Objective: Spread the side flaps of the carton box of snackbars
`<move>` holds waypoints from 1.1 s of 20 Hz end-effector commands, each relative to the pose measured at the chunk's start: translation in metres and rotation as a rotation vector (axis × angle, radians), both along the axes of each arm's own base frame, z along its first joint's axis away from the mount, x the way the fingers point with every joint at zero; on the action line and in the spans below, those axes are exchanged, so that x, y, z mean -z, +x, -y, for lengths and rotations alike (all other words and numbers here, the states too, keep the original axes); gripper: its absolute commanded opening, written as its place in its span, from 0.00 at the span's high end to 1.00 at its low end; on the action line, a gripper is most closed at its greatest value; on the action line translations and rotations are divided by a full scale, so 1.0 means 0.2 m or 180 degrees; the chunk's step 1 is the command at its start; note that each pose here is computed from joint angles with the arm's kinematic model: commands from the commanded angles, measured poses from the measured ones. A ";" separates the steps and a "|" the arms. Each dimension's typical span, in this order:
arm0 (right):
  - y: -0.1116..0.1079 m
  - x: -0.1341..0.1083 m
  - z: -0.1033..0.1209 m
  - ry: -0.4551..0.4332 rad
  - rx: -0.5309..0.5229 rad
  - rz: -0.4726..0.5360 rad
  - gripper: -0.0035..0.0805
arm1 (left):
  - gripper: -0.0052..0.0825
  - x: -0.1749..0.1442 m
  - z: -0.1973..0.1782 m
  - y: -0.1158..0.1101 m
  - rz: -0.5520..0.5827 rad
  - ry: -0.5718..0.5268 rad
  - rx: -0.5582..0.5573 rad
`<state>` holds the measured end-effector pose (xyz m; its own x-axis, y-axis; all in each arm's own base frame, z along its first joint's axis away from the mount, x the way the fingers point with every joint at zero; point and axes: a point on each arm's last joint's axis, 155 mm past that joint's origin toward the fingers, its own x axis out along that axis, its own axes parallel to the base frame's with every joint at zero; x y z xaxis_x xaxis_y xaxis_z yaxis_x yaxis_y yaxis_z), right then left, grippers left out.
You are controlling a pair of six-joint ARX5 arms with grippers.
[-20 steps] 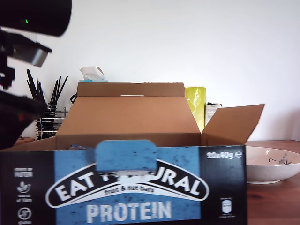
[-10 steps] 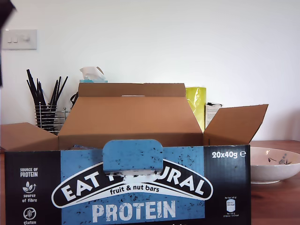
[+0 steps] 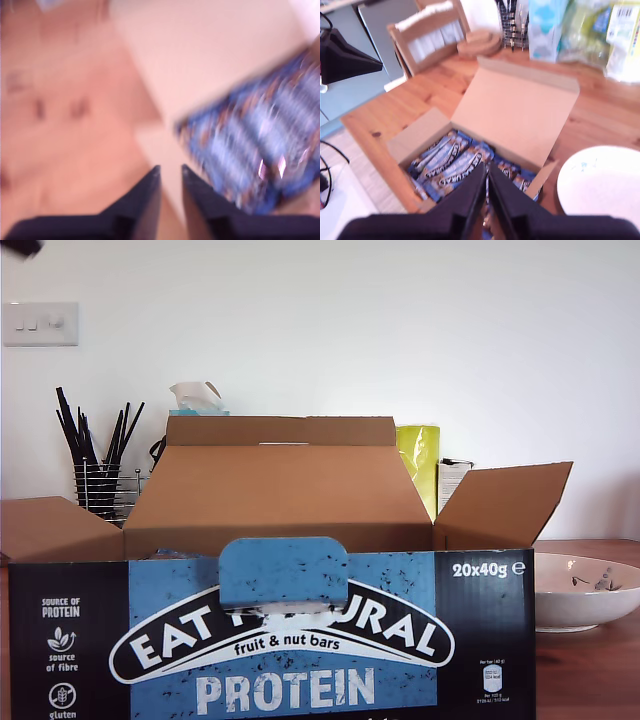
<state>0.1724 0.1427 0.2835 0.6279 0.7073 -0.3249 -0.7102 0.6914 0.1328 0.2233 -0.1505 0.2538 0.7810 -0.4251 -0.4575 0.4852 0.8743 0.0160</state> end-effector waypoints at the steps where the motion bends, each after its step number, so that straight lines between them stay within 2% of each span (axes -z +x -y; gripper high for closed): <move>1: 0.04 -0.01 0.00 0.0020 0.0046 -0.0001 0.97 | 0.97 -0.03 0.02 0.03 0.0088 -0.0058 0.0086; 6: 0.17 -0.06 0.05 0.0036 0.0386 0.0114 0.97 | 0.97 -0.07 0.00 0.14 0.0136 -0.0258 0.0208; 11: 0.19 -0.01 0.04 0.0069 0.0440 0.0029 0.97 | 0.97 -0.05 -0.07 0.17 0.0131 -0.0373 0.0220; 16: 0.19 0.06 0.05 0.0004 0.0560 0.0012 0.97 | 0.97 -0.01 -0.07 0.10 0.0170 -0.0436 0.0303; 22: 0.07 0.23 0.03 -0.0087 0.0445 0.0008 0.97 | 0.97 0.15 -0.08 -0.04 -0.0034 -0.0451 0.0396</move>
<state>0.1861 0.1357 0.2491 0.7276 0.6082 -0.3172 -0.6097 0.7853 0.1072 0.2160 -0.1337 0.2288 0.7215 -0.5752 -0.3854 0.5864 0.8036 -0.1016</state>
